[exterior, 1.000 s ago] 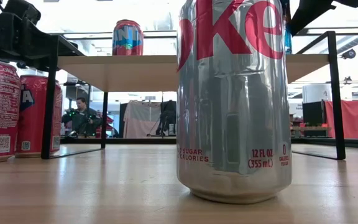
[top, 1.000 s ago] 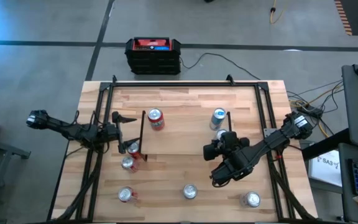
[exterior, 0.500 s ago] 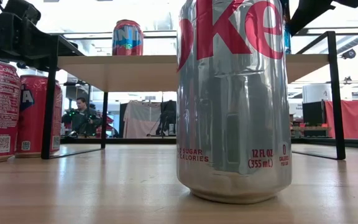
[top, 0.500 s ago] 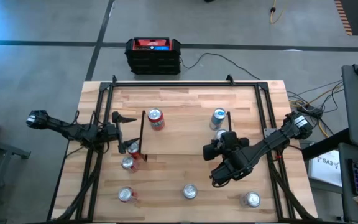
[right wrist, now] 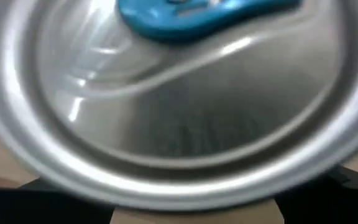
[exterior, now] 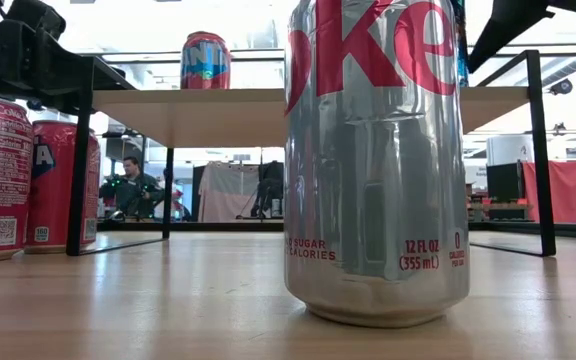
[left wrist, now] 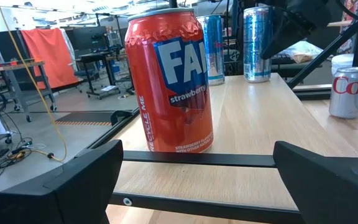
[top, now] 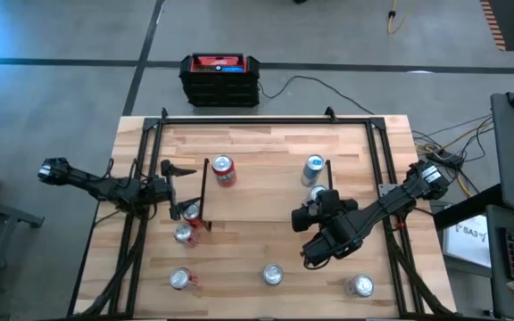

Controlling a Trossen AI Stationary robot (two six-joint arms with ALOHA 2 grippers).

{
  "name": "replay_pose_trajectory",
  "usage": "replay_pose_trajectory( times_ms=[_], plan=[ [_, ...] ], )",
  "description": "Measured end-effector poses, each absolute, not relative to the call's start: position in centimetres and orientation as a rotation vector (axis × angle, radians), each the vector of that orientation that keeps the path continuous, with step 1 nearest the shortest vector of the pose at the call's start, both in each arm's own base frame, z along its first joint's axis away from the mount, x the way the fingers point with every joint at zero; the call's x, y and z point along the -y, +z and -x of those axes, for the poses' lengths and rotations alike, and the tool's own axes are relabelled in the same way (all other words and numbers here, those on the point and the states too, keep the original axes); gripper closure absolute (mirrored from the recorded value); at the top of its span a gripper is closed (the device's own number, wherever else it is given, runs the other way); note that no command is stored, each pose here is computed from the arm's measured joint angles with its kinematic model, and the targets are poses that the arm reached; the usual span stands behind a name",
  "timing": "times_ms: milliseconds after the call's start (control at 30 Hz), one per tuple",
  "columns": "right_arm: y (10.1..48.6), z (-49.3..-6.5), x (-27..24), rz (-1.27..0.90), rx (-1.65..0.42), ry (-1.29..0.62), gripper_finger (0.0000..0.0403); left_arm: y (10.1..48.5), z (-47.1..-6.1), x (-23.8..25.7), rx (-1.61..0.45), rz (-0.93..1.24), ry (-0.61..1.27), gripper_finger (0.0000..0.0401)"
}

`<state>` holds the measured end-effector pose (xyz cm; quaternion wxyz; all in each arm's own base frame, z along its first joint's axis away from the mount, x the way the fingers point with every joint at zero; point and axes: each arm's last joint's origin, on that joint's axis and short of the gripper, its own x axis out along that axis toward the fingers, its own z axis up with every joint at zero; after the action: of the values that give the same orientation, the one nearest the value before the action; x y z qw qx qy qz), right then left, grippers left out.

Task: Place canned beverage on shelf
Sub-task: Put the blue soda can on the shelf aligned with the other blue soda can

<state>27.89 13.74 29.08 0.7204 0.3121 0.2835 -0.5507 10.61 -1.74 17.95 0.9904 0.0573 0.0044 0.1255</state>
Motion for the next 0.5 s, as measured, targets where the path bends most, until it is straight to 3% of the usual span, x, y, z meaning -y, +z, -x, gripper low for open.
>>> replay_pose_trajectory(
  times_ms=[500],
  plan=[
    [30.5, -28.0, -14.5, -0.889, -0.84, -1.191, 0.0048, 17.9, -10.6, 1.7, -0.009, -0.115, 0.252, 0.0001]
  ],
)
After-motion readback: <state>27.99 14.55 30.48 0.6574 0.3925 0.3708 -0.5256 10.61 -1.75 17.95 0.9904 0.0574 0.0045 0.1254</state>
